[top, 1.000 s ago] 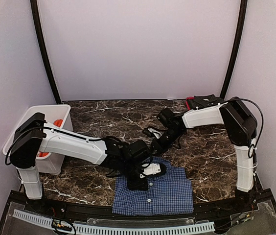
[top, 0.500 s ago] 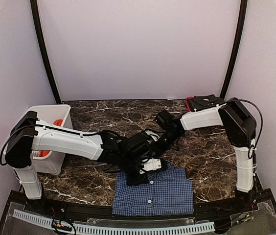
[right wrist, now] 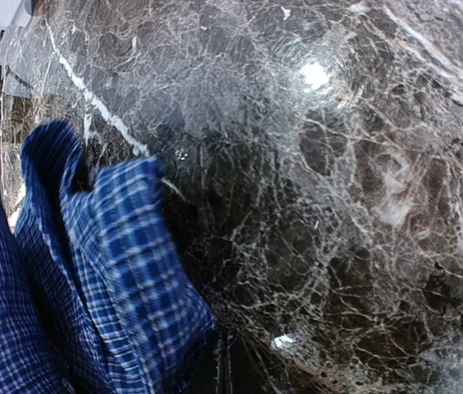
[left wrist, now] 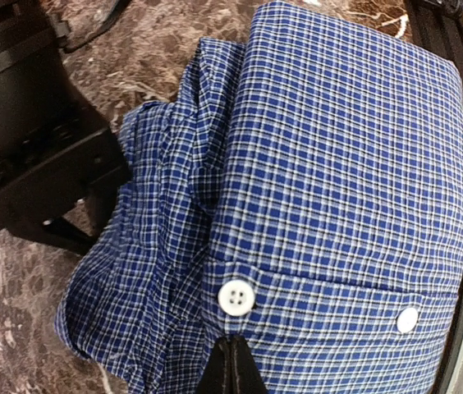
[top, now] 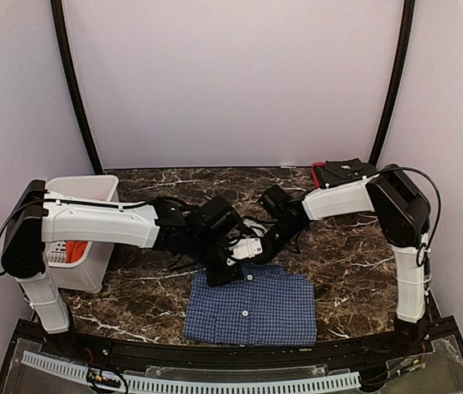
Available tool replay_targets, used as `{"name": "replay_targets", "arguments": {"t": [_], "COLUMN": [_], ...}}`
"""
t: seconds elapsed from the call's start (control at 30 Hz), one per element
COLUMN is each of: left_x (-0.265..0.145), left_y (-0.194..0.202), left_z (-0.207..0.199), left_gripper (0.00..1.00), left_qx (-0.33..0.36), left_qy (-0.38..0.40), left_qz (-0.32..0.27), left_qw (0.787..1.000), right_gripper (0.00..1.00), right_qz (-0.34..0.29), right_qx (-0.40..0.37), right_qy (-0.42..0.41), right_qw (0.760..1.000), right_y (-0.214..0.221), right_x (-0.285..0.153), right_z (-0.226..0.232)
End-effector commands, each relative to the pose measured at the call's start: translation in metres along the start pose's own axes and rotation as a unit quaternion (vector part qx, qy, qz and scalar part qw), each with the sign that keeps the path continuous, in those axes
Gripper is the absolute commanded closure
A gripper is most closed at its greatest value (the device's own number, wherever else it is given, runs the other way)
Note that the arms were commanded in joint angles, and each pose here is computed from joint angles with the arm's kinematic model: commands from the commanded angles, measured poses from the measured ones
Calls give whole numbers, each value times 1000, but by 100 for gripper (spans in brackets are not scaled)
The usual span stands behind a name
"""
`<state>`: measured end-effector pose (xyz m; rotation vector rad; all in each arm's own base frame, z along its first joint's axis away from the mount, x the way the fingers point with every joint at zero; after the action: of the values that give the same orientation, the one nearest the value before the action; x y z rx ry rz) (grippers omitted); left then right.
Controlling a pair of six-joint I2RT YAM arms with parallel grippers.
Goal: Fold and stack the mixed laundry pile
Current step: Smooth out the square-folded shirt at the center of the board.
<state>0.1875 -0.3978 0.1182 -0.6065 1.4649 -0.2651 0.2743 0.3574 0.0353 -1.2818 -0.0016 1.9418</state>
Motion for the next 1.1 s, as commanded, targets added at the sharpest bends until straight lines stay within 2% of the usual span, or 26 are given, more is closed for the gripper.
{"name": "replay_targets", "arguments": {"t": [0.0,0.3,0.43,0.47,0.63,0.77,0.9,1.07], "left_x": [-30,-27,-16,-10,12,36,56,63], "left_y": [-19,-23,-22,-17,0,18,38,48], "left_z": [25,57,66,66,53,45,41,27], "left_gripper": [100,100,100,100,100,100,100,100], "left_qx": [19,34,36,41,55,47,44,52], "left_qy": [-65,-159,-177,-175,-136,-108,-93,-84], "left_qz": [-48,-95,-109,-102,-85,-45,-3,8], "left_qw": [997,982,977,978,986,992,995,995], "right_gripper": [99,100,100,99,79,73,80,93], "right_qz": [41,40,41,40,-7,-39,-61,-40], "right_qx": [8,6,9,13,13,0,-7,3], "right_qy": [19,14,22,31,55,67,39,-12], "right_qw": [999,999,999,999,998,997,997,999], "right_y": [26,25,24,22,-4,-26,-34,-24], "right_x": [15,14,11,8,-34,-68,-82,-61], "right_z": [-7,-5,-6,-7,-3,8,21,23]}}
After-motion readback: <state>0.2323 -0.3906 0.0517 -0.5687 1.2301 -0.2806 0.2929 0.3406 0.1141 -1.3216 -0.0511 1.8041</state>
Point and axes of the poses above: each gripper's point midway between its finger pads, its own x axis out along the fingers, its own z axis along the line the jaws close on, y = z × x, the point moved 2 cm from there along -x, back along the fingers, and after that the axes turned 5 degrees about -x, right-handed, at the moved point
